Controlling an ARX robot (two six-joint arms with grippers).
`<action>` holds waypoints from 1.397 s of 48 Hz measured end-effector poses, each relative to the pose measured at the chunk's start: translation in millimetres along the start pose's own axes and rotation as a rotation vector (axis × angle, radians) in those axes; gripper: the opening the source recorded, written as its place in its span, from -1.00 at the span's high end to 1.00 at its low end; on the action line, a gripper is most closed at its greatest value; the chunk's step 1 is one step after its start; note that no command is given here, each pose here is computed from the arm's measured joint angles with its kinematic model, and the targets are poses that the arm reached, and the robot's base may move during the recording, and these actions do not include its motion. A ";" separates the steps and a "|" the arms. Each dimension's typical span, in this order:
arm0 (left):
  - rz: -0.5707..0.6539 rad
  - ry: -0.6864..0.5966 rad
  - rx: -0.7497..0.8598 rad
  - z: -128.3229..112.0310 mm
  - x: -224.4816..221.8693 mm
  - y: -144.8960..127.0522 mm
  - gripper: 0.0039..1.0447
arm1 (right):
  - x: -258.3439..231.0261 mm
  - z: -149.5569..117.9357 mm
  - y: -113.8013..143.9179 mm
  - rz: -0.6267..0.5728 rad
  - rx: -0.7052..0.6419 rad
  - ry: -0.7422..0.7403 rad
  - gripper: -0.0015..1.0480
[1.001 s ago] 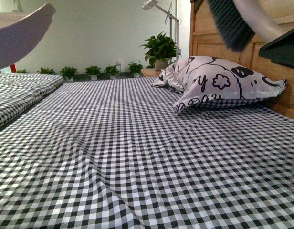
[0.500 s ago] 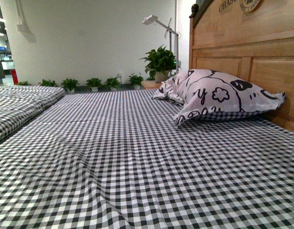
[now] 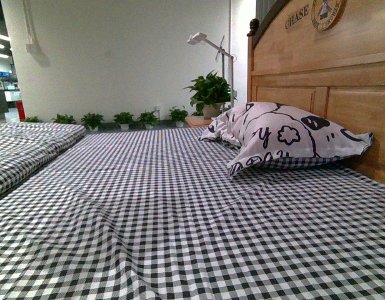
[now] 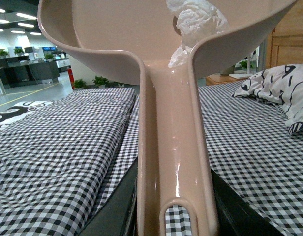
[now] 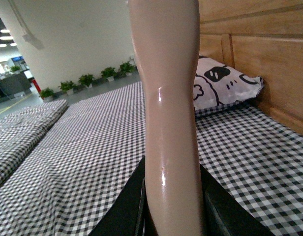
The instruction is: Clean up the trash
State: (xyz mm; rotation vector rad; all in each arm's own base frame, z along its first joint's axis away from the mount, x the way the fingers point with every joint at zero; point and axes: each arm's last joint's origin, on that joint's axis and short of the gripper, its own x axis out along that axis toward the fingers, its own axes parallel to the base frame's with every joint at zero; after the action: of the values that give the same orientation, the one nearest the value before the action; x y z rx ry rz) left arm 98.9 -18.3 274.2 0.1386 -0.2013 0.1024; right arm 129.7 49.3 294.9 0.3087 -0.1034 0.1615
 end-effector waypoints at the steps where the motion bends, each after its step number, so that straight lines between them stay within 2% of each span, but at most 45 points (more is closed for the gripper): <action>1: 0.000 0.000 0.000 0.0 0.0 0.0 0.50 | 0.0 -0.3 0.0 -0.001 0.000 0.001 0.62; 67: -0.001 0.000 0.000 0.0 0.0 -0.1 0.50 | 0.1 -2.6 -0.6 -0.002 -0.002 0.007 0.62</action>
State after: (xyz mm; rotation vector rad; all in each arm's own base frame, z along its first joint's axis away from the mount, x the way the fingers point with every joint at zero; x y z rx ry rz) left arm 98.8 -18.4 274.2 0.1387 -0.2015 0.1009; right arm 130.1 49.6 292.3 0.3061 -0.0959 0.1606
